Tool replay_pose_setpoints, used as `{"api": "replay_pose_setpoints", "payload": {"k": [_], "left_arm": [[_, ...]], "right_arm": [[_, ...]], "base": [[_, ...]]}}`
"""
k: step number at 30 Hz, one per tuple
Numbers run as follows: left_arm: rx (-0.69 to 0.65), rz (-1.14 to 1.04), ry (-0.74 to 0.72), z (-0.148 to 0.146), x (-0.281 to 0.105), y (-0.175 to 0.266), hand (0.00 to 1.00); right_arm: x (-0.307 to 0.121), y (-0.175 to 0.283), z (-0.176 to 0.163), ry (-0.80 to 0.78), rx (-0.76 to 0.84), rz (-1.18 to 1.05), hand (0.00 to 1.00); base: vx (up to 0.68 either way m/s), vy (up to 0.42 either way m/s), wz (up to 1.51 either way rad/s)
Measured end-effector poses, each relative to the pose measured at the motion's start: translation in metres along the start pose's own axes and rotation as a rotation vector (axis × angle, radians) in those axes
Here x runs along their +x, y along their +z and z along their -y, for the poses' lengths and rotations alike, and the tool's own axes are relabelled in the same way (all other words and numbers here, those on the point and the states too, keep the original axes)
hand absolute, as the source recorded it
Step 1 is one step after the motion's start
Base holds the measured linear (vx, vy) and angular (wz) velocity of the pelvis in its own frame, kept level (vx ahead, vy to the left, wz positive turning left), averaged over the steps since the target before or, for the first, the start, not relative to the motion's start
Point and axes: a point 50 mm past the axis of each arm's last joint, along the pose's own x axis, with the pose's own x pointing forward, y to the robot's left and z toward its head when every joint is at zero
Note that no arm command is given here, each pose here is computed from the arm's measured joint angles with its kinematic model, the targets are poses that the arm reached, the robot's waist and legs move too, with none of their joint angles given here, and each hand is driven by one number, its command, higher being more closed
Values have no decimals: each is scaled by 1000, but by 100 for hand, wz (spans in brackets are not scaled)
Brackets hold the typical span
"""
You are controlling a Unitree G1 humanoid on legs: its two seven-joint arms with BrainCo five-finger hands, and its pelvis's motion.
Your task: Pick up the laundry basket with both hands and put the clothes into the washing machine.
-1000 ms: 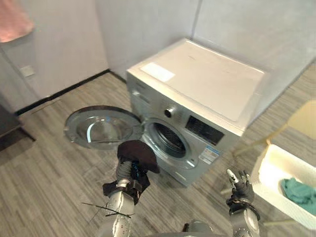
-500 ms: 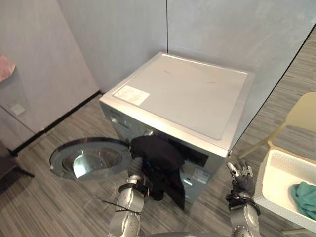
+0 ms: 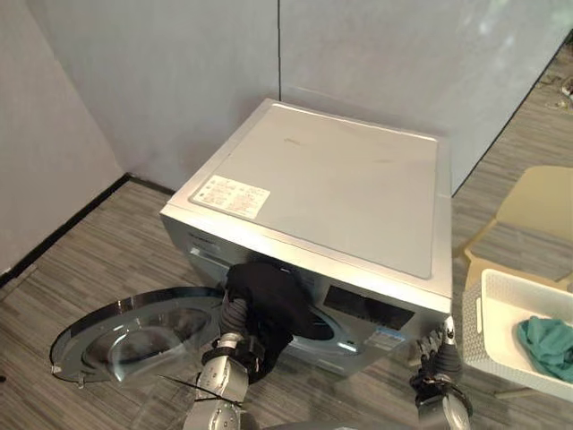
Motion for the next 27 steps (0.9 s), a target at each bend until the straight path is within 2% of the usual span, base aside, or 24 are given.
{"api": "replay_pose_setpoints", "payload": {"k": [9,15,21,23,24,26,27], "left_arm": [[13,-42,6,-1,9,-9,100],[22,-11,32,2,27,-1,100],[3,235,114,14,79,65,100],[42,393,106,26,104,118,100],[48,414,103,28,107,126,100],[99,590,55,50,122,190,100],[108,634,38,55,123,206,100]], "right_arm": [[11,0,-33,118,-6,-3,0],[13,23,-55,169,42,109,0],[13,33,-55,154,62,157,0],[12,34,-54,139,75,171,0],[12,34,-54,137,77,173,0],[12,35,-53,133,98,175,0],[12,35,-53,133,103,179,0]], "base": [[-186,-18,-18],[-38,-20,7],[-22,6,-9],[-36,-21,-33],[-59,-37,-26],[-49,-40,-31],[-10,-21,-20]]}}
